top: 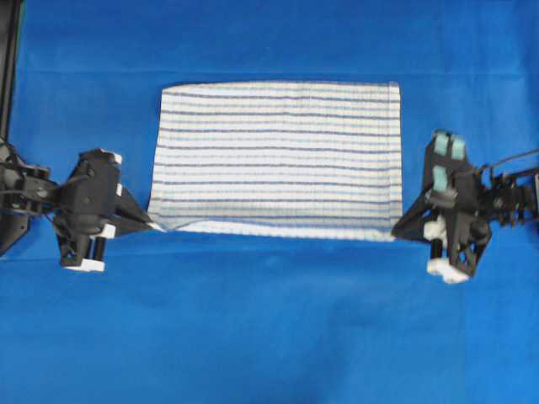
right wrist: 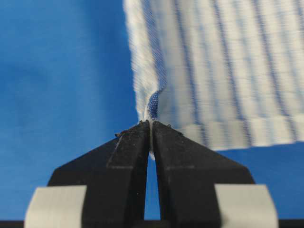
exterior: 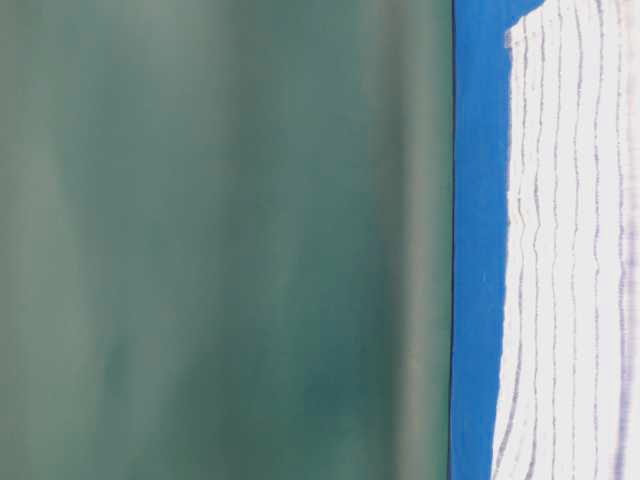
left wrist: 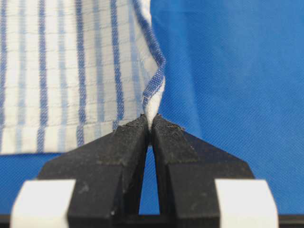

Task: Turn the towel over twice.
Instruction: 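Lay the far edge down at the near edge and release both grippers, then withdraw both open grippers outward from the towel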

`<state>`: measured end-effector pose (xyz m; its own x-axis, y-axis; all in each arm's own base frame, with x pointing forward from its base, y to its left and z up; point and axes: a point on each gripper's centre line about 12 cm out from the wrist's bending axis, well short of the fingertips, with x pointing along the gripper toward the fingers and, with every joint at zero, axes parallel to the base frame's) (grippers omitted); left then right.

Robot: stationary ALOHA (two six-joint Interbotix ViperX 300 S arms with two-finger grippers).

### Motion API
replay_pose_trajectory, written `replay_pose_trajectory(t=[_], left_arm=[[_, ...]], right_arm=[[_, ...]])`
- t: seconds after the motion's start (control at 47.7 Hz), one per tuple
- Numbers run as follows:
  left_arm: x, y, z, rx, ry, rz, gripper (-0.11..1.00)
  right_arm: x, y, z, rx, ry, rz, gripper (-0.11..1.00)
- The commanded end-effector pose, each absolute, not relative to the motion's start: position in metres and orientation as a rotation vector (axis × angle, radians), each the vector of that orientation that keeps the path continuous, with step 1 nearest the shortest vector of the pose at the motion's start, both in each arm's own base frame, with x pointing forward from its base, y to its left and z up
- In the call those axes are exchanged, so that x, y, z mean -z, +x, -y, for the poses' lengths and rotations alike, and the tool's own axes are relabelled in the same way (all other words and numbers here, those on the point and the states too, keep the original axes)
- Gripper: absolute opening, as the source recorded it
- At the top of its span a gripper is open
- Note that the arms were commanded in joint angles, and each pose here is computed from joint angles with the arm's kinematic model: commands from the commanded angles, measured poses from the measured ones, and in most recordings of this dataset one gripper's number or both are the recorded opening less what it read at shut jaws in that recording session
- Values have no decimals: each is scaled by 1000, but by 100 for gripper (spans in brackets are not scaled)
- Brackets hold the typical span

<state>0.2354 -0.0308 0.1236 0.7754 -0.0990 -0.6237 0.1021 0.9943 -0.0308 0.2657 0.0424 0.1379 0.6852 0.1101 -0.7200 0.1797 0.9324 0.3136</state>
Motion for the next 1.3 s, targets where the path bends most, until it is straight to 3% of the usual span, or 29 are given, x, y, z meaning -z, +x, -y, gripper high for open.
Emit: replay_pose_trajectory(t=[0.0,0.691,0.754,0.859,0.922,1.005,1.089,1.278], left_arm=[[-126,246,36,126,11,-662,2],[-126,249,53,159,-45,-680,5],[-127,250,54,159,-50,-674,15],[-133,251,59,175,-60,-657,41],[-137,251,62,188,-56,-643,61],[-145,252,62,193,-46,-631,79],[-153,250,61,191,-42,-629,80],[-177,244,36,123,-27,-573,78]], right_arm=[[-145,275,-50,15,382,-798,5],[-139,272,-57,16,371,-877,5],[-139,272,-57,19,379,-877,5],[-140,272,-59,21,390,-880,9],[-143,272,-60,15,391,-871,27],[-149,273,-61,1,382,-850,52],[-158,274,-61,-19,358,-820,66],[-186,274,-43,-11,273,-730,61]])
